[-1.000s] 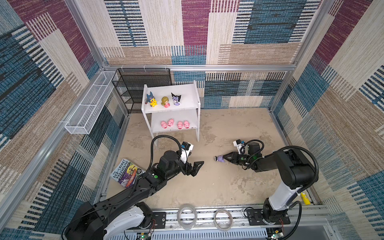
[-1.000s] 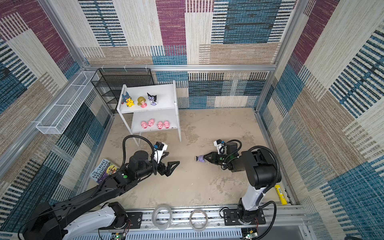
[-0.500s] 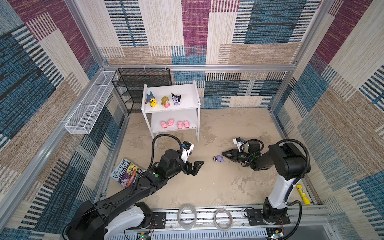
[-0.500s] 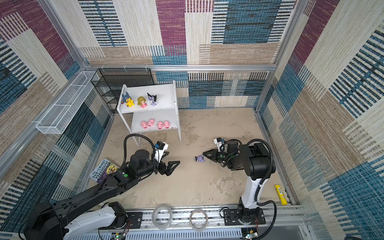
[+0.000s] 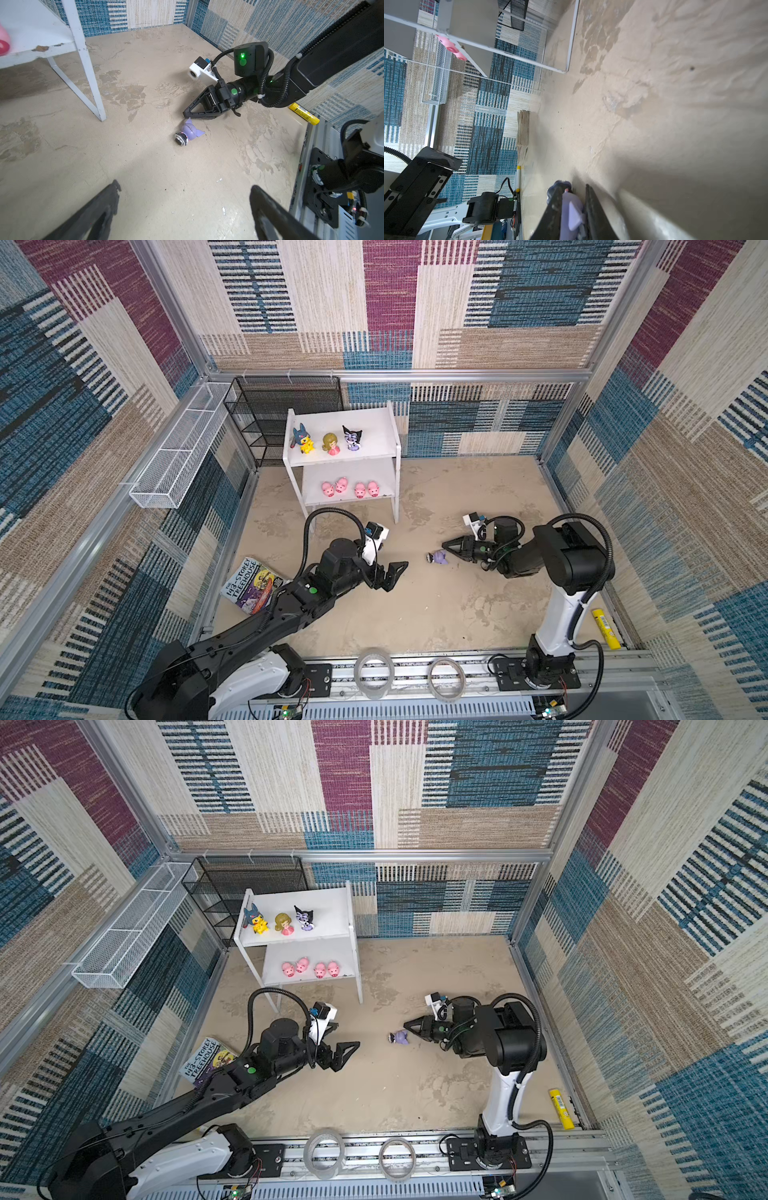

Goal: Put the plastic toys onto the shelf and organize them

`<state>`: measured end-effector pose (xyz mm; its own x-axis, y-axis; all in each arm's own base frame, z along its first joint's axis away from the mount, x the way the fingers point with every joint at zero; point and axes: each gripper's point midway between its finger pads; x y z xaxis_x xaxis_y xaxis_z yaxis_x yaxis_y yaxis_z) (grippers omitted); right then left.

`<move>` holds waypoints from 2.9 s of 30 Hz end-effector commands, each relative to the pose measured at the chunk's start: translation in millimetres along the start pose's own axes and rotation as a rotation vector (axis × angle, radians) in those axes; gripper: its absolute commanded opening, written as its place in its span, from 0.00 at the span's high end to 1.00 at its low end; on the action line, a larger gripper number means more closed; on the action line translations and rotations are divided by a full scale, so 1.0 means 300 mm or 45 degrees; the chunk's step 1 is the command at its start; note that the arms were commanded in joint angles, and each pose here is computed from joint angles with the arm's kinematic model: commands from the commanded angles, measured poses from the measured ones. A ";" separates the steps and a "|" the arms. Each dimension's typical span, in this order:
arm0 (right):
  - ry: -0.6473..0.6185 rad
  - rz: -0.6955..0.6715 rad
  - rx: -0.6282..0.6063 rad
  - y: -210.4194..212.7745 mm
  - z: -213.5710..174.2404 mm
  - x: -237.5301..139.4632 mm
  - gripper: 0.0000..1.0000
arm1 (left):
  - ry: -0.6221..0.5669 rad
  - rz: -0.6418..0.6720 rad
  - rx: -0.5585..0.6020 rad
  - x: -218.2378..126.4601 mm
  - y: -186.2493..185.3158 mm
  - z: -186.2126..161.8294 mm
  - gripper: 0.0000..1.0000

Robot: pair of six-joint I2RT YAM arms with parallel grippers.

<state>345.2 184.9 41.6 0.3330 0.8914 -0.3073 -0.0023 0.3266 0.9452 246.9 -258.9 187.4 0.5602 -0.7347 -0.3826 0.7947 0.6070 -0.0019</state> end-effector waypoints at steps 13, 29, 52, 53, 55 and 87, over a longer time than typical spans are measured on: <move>0.029 -0.057 0.012 -0.014 -0.044 0.011 0.94 | -0.029 0.021 0.027 -0.013 0.007 0.017 0.01; 0.097 0.033 -0.310 0.227 -0.087 -0.042 1.00 | -0.020 -0.212 0.056 -0.015 -0.092 0.067 0.01; -0.155 -0.313 -0.387 0.221 -0.205 -0.225 0.46 | 0.410 -0.286 -0.077 0.048 -0.157 -0.169 0.01; -0.163 -0.316 -0.382 0.217 -0.215 -0.231 0.44 | 0.448 -0.292 -0.087 0.048 -0.164 -0.189 0.01; -0.191 -0.328 -0.380 0.211 -0.225 -0.246 0.41 | 0.527 -0.283 -0.080 0.048 -0.174 -0.236 0.01; -0.472 -0.342 -0.540 0.275 -0.167 -0.334 0.18 | 0.498 -0.831 1.643 0.194 -0.302 -0.401 0.06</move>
<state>259.4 138.7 134.6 0.6544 0.6213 -0.4309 -0.1988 0.6912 0.6947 170.2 -308.7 51.3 0.0782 -0.4863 -0.8703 0.7245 -0.5720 0.3847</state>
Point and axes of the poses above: each gripper's point midway between its finger pads, its own x axis out along the fingers, its own y axis along the line the jaws close on, z = x × y, and after that the axes turned 15 degrees about x, right-handed
